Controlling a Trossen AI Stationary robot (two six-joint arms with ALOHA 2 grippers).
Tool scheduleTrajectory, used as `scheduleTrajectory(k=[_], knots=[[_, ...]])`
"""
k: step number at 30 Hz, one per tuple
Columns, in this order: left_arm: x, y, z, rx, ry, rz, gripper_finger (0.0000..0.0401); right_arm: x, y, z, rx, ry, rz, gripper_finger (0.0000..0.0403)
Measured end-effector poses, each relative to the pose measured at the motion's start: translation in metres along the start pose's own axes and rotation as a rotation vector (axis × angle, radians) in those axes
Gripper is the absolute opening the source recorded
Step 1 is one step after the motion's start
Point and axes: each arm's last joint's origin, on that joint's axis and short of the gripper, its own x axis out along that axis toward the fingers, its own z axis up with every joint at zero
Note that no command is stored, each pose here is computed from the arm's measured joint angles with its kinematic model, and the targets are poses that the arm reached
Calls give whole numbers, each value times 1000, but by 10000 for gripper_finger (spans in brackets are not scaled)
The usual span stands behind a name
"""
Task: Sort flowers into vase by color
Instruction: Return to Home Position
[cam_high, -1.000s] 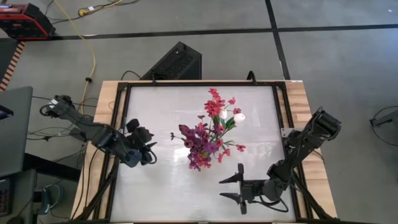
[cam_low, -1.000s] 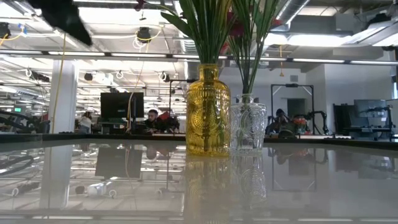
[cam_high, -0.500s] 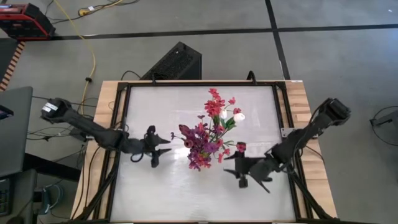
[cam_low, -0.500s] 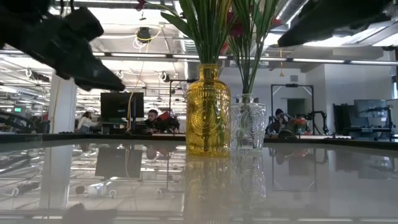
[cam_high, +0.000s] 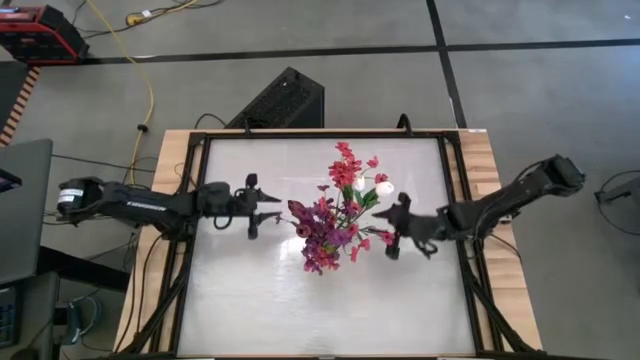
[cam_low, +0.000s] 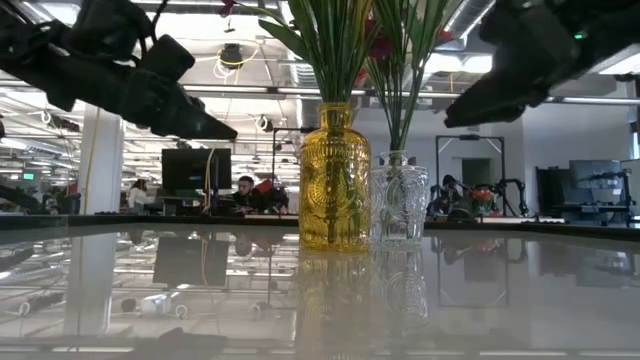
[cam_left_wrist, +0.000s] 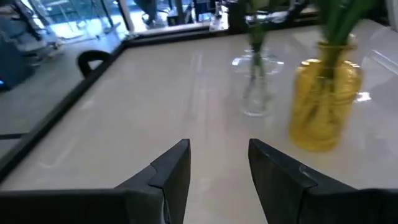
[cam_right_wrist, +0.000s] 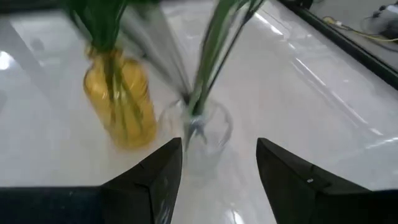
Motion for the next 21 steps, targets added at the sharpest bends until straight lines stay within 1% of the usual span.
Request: scheduleTrajectory(k=[5, 9, 13, 17, 21], knots=[[-1, 23, -4, -6, 8, 72, 151, 3, -32, 14, 40, -57, 35, 232], [-7, 37, -5, 0, 17, 102, 151, -1, -53, 24, 49, -104, 12, 232], [-19, 46, -1, -3, 9, 157, 151, -9, -68, 31, 28, -146, -9, 232], [-36, 49, 6, -69, -26, 192, 151, -18, -77, 27, 34, -158, -31, 232], [-52, 45, 13, -130, -77, 192, 151, -18, -83, 5, 49, -183, -47, 232]])
